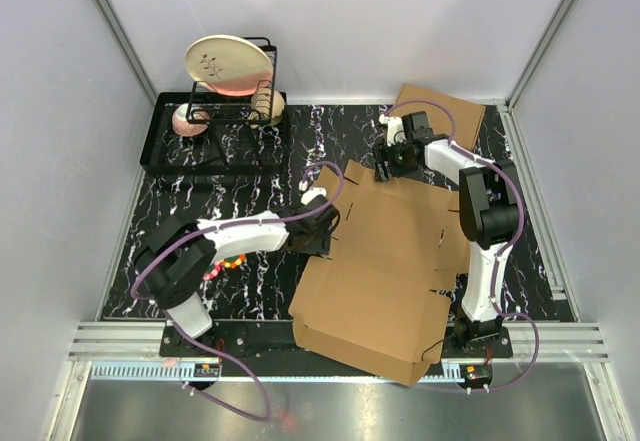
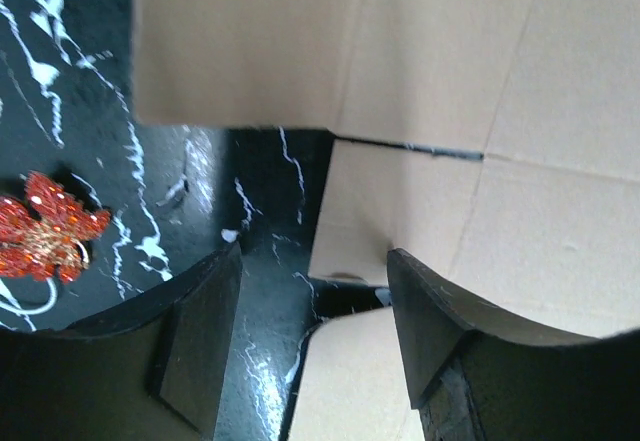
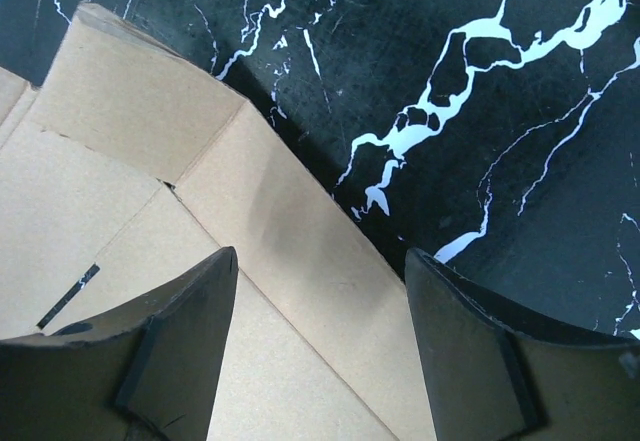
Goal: Fold the paper box
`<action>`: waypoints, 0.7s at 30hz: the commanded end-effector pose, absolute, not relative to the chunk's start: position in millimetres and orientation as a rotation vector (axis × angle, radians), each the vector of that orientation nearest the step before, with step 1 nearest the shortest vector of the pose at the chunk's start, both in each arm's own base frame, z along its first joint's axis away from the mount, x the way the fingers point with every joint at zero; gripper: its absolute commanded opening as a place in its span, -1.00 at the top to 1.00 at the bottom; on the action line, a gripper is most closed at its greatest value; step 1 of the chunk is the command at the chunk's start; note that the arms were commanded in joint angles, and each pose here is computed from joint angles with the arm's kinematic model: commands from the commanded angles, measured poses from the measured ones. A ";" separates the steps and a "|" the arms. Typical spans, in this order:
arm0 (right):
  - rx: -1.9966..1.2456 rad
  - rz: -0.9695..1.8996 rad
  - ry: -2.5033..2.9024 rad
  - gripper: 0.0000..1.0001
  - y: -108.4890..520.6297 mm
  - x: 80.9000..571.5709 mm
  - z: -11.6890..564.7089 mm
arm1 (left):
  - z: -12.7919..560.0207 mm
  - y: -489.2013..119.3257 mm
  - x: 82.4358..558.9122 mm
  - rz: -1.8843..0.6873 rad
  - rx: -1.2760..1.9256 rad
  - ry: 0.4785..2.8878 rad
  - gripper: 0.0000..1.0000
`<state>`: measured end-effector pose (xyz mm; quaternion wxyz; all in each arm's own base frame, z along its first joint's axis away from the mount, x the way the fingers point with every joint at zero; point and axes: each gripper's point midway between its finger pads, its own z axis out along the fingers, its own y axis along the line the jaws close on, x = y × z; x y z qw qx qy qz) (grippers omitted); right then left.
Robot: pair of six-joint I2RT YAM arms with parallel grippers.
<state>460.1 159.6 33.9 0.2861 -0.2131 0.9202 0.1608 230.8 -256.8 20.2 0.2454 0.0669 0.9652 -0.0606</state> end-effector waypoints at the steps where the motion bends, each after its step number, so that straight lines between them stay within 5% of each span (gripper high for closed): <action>1: -0.536 0.385 2.461 -0.49 150.3 460.9 43.0 | 27.4 -256.9 250.8 -0.130 0.167 2.615 -0.26; 8: -0.501 0.470 2.476 -0.42 151.1 459.8 43.6 | 36.5 -254.5 249.8 -0.163 0.129 2.590 -0.25; 15: -0.519 0.564 2.496 -0.23 160.0 445.8 41.4 | 100.8 -311.1 237.5 -0.685 0.197 2.406 -0.25; 21: -0.522 0.621 2.517 -0.21 163.1 431.9 42.5 | 99.7 -356.1 212.5 -0.842 0.406 2.417 -0.23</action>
